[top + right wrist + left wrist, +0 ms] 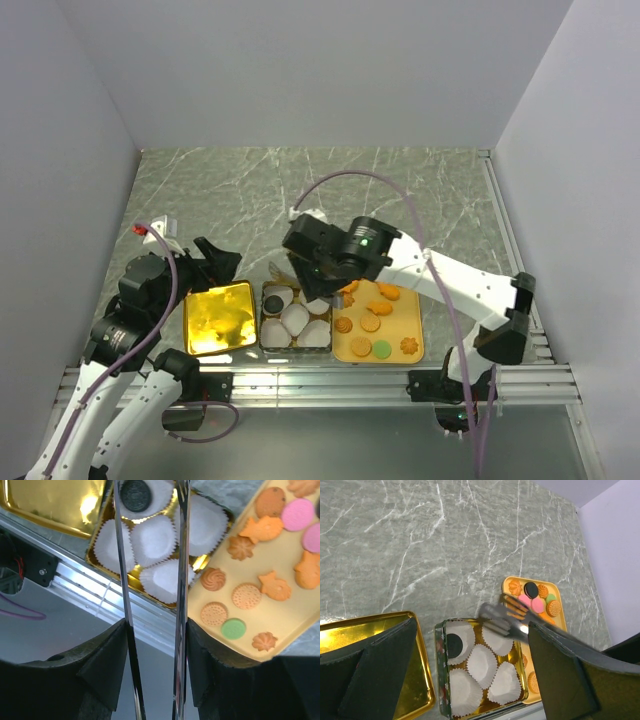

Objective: Pack the cookies

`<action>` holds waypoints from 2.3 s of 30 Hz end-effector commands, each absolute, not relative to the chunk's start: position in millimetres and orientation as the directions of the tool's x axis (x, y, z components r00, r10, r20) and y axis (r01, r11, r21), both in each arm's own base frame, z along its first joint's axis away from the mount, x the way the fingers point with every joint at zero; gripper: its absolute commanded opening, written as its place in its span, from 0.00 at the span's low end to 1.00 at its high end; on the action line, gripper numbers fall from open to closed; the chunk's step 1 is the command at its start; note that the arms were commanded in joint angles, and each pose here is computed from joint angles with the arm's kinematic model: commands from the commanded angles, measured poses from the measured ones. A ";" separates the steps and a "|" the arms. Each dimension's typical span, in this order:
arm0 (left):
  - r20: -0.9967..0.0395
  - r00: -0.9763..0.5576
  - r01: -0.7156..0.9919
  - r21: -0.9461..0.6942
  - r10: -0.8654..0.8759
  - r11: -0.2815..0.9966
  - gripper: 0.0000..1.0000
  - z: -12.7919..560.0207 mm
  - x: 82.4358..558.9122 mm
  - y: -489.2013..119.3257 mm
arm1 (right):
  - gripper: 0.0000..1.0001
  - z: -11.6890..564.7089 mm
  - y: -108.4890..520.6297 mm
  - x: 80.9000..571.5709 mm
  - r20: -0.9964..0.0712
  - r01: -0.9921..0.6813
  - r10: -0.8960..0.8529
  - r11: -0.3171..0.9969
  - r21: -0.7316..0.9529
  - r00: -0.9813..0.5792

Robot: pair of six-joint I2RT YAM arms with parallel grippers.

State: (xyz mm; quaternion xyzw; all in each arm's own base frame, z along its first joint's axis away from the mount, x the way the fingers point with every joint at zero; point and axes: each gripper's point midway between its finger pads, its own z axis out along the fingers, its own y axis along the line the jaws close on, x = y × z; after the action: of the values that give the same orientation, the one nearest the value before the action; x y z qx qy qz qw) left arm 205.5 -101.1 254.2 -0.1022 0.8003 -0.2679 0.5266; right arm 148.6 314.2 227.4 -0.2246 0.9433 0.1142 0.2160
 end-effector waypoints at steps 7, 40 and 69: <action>-0.790 -0.424 0.138 -0.541 -0.444 0.830 0.99 257.1 209.8 -106.1 | 0.55 246.5 226.8 178.2 -0.532 -0.313 -0.208 0.943 0.114 -0.821; -0.783 -0.444 0.132 -0.538 -0.435 0.833 1.00 252.1 211.8 -108.4 | 0.56 173.6 90.2 185.2 -0.449 0.049 -0.010 0.992 -0.120 -0.894; -0.782 -0.435 0.114 -0.539 -0.446 0.835 0.99 252.5 212.2 -105.1 | 0.43 133.7 102.0 175.5 -0.315 0.040 0.001 0.992 -0.120 -0.949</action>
State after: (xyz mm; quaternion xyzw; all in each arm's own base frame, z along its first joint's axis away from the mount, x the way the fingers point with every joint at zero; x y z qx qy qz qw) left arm 209.7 -104.7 245.6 -0.1006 0.8124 -0.2636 0.5103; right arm 169.4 100.7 131.6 -0.0013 0.9867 -0.0644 0.1495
